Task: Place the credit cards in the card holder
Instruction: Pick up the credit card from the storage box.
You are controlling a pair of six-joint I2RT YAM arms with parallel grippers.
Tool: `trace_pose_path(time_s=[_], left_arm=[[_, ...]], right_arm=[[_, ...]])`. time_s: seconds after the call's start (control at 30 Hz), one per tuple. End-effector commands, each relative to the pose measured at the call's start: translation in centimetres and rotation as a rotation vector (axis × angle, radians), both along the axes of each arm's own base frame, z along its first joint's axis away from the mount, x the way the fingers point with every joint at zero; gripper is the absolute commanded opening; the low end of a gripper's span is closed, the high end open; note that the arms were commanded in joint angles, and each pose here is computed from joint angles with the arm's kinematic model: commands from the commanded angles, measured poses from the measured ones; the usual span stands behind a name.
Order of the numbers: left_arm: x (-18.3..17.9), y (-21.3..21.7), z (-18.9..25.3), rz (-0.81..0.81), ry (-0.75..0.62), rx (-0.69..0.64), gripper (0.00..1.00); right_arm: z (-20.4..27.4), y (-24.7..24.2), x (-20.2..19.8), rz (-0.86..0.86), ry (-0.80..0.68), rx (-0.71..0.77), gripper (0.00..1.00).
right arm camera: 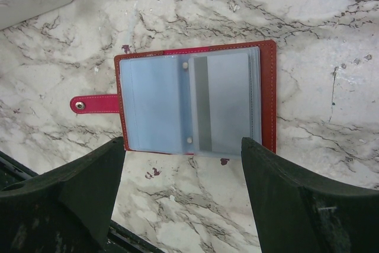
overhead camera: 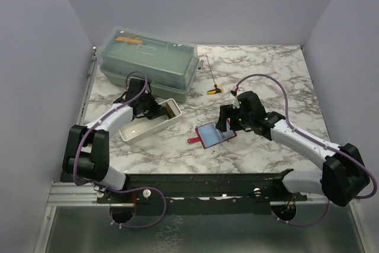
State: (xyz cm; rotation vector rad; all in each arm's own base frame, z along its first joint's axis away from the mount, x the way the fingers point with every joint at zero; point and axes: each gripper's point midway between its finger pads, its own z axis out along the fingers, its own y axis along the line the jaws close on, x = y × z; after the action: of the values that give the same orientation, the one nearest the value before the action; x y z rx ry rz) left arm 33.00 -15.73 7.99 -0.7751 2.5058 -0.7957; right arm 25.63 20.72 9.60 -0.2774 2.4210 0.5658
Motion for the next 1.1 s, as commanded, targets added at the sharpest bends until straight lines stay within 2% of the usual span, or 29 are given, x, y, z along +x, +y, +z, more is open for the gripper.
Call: trace_pose_path(time_s=[0.0, 0.3, 0.47, 0.5, 0.6, 0.7, 0.77, 0.93, 1.07], left_arm=[[-0.3, 0.1, 1.8, 0.005, -0.006, -0.006, 0.00], [-1.6, 0.9, 2.8, 0.014, 0.059, 0.035, 0.00], [-2.0, 0.8, 4.0, -0.032, 0.030, 0.035, 0.00], [-2.0, 0.6, 4.0, -0.054, 0.028, 0.034, 0.05], [-1.7, 0.4, 3.4, -0.080, 0.043, 0.038, 0.35], [-0.9, 1.1, 2.8, -0.054, 0.041, 0.086, 0.42], [-0.3, 1.2, 2.6, -0.042, 0.038, 0.099, 0.51], [0.5, 0.5, 1.2, -0.046, 0.081, 0.110, 0.57], [0.7, 0.2, -0.4, -0.034, 0.123, 0.127, 0.55]], right_arm=[[0.0, 0.1, -0.2, 0.008, 0.006, 0.011, 0.82], [-0.6, -0.2, -0.3, -0.014, 0.023, -0.009, 0.82], [-1.0, -0.1, 0.0, -0.009, 0.029, -0.013, 0.82], [-1.0, 0.1, 0.0, -0.005, 0.032, -0.010, 0.82], [-0.9, 0.4, 0.1, 0.005, 0.033, -0.003, 0.82], [-0.9, 0.5, 0.1, 0.010, 0.032, -0.002, 0.82], [-0.9, 0.5, 0.1, 0.010, 0.034, -0.002, 0.82], [-1.2, 0.5, -0.1, 0.012, 0.040, 0.001, 0.82], [-0.9, 0.4, 0.0, 0.011, 0.031, 0.002, 0.82]])
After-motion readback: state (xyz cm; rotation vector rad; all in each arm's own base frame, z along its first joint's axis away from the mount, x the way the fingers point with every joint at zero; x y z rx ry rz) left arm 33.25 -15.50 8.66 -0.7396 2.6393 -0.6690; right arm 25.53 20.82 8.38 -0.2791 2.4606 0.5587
